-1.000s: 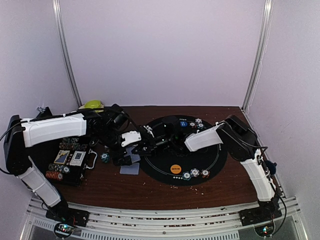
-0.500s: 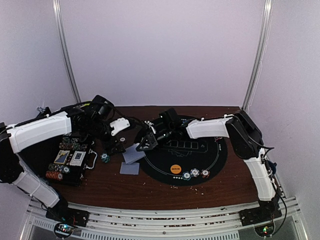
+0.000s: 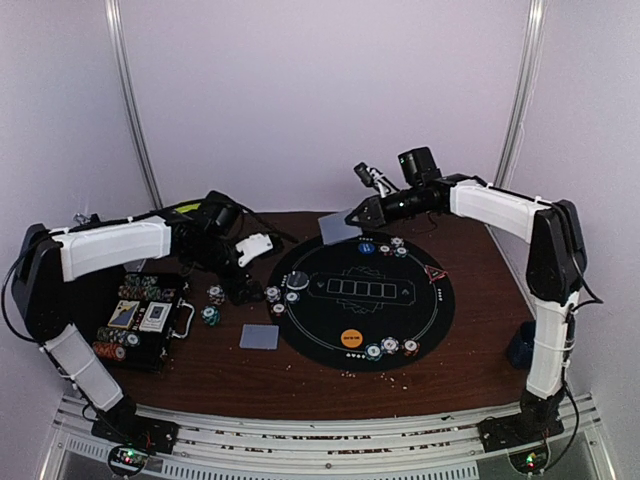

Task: Distribute texas hold em gaming equipment
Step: Move the face-down deck piles to the center of the board.

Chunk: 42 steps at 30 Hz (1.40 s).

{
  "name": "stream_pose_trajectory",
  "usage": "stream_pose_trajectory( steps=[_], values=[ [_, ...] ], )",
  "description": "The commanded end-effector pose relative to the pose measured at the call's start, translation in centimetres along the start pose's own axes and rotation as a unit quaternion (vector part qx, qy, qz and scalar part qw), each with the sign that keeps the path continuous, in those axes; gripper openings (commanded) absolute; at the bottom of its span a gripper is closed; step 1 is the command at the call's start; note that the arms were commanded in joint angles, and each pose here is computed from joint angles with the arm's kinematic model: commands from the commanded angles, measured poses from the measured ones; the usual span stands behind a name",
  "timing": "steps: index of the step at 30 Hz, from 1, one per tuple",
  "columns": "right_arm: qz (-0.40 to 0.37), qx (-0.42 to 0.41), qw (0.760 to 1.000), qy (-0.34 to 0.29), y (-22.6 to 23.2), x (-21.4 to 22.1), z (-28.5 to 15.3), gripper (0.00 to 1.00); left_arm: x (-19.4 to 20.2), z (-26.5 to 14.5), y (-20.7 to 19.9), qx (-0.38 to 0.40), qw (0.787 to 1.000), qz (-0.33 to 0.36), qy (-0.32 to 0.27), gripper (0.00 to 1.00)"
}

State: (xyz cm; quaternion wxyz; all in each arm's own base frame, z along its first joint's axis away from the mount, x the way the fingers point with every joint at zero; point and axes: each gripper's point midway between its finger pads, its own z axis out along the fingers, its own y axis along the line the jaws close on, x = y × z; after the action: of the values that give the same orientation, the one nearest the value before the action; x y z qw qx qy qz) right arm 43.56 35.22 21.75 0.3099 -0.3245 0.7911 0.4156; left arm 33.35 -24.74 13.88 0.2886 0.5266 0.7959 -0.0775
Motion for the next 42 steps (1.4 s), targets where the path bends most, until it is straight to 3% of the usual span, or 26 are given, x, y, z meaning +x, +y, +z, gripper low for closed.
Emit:
stream_pose_trajectory(
  steps=[1,5,11,20,27,32,42],
  values=[
    [-0.064,0.057,0.996,-0.037,-1.4,-2.8,-6.1,0.0,-1.8,2.9,-1.1,-0.018,0.999,0.036,0.014,0.98],
    [-0.071,0.081,0.993,-0.053,-2.6,-3.7,-9.3,0.0,-1.2,5.9,-2.5,-0.007,0.997,0.052,0.049,0.98],
    [-0.081,0.096,0.99,-0.063,-2.4,-3.9,-10.6,0.0,-0.3,7.4,-3.4,0.007,0.996,0.053,0.068,0.98],
    [-0.068,0.091,0.992,-0.061,-2.9,-3.5,-9.7,0.0,-0.1,7.9,-5.1,0.046,0.996,0.043,0.068,0.98],
    [-0.071,0.083,0.993,-0.037,-2.7,-1.9,-8.1,0.0,2.1,8.4,-5.4,0.04,0.992,0.063,0.105,0.98],
    [-0.086,0.085,0.992,-0.023,-2.0,-1.4,-7.6,0.0,1.1,8.7,-6.5,0.072,0.991,0.062,0.094,0.98],
    [-0.095,0.079,0.992,-0.021,-1.5,-1.0,-7.5,0.0,3.0,10.8,-5.7,0.017,0.988,0.074,0.134,0.98]
  ],
)
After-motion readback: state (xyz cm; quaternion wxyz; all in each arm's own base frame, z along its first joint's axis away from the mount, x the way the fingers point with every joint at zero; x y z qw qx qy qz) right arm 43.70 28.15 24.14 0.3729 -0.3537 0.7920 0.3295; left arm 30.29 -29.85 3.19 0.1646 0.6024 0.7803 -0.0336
